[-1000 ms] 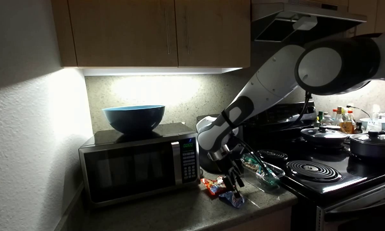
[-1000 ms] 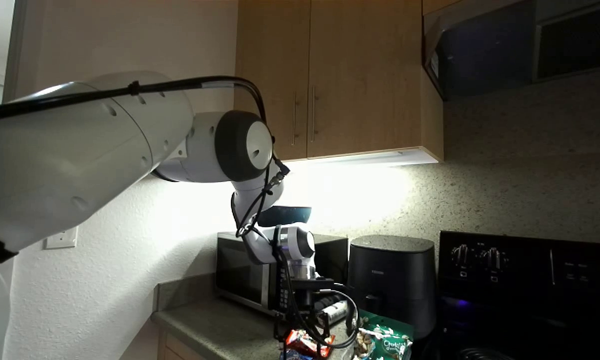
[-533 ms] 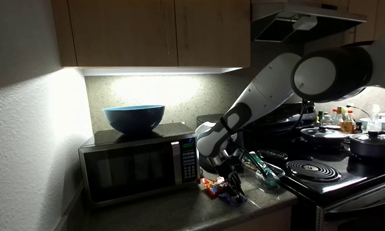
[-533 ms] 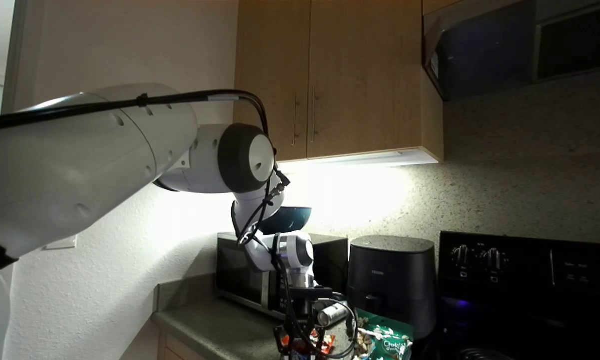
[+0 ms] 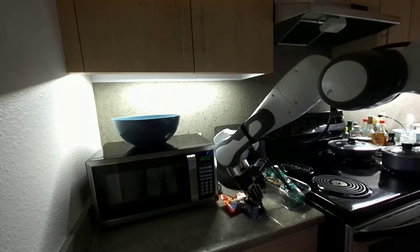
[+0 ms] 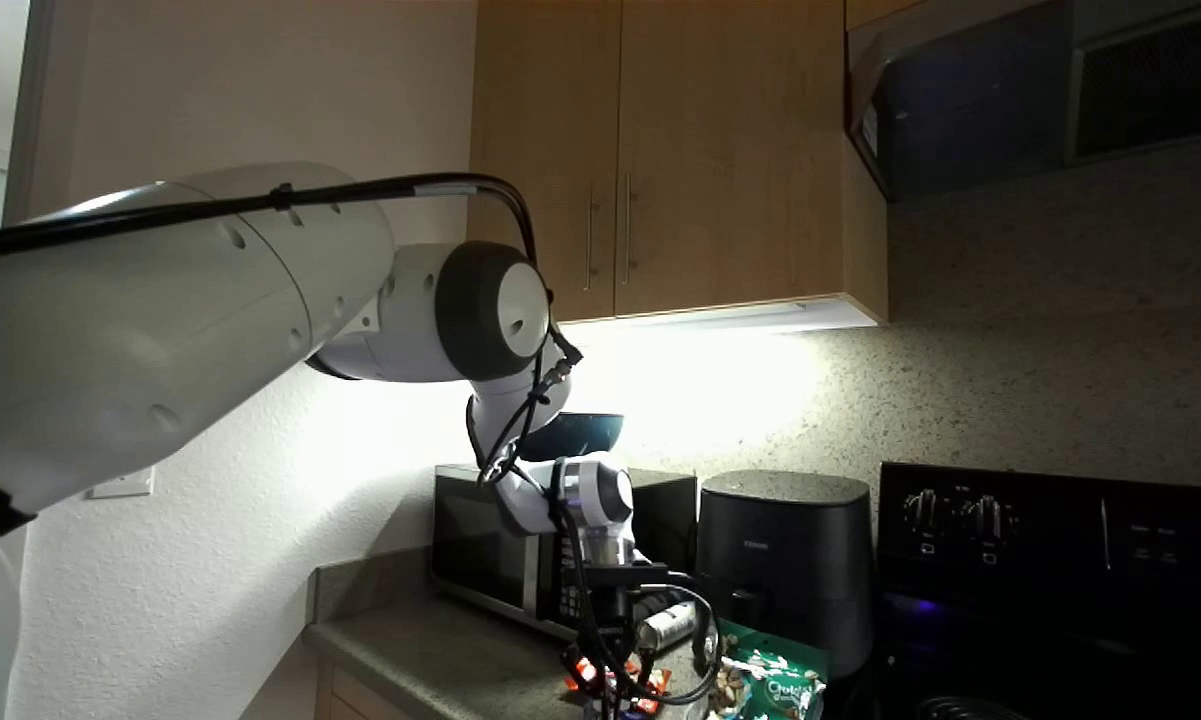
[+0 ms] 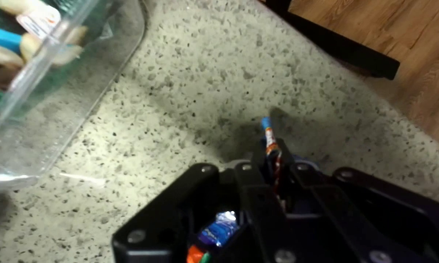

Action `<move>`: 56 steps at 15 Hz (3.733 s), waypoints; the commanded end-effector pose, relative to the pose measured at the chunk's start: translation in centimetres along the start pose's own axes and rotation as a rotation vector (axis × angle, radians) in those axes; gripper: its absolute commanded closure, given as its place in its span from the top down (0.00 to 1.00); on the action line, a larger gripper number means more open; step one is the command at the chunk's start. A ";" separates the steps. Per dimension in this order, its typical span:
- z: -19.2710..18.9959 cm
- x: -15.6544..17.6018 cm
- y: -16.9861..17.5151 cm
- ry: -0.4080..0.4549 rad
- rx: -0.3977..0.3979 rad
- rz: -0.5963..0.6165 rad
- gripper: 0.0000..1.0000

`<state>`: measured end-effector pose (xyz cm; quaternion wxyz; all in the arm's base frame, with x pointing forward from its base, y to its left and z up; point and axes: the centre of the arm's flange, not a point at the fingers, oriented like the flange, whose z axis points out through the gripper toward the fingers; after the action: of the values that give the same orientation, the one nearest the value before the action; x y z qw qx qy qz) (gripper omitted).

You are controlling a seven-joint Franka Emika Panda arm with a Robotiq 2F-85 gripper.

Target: Put the green and blue packets into the container

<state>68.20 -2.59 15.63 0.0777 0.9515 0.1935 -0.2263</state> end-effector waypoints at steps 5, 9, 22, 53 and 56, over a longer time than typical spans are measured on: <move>-2.4 -9.1 3.1 0.173 -0.020 0.331 0.08; -1.5 -14.7 6.0 0.259 0.010 0.478 0.09; 4.2 -25.6 11.5 0.578 0.111 0.664 0.09; -5.8 -11.0 5.4 0.451 0.156 0.613 1.00; -5.2 -11.6 5.1 0.425 0.127 0.610 1.00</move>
<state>62.84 -9.91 25.90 0.0411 0.9940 -0.1014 -0.0026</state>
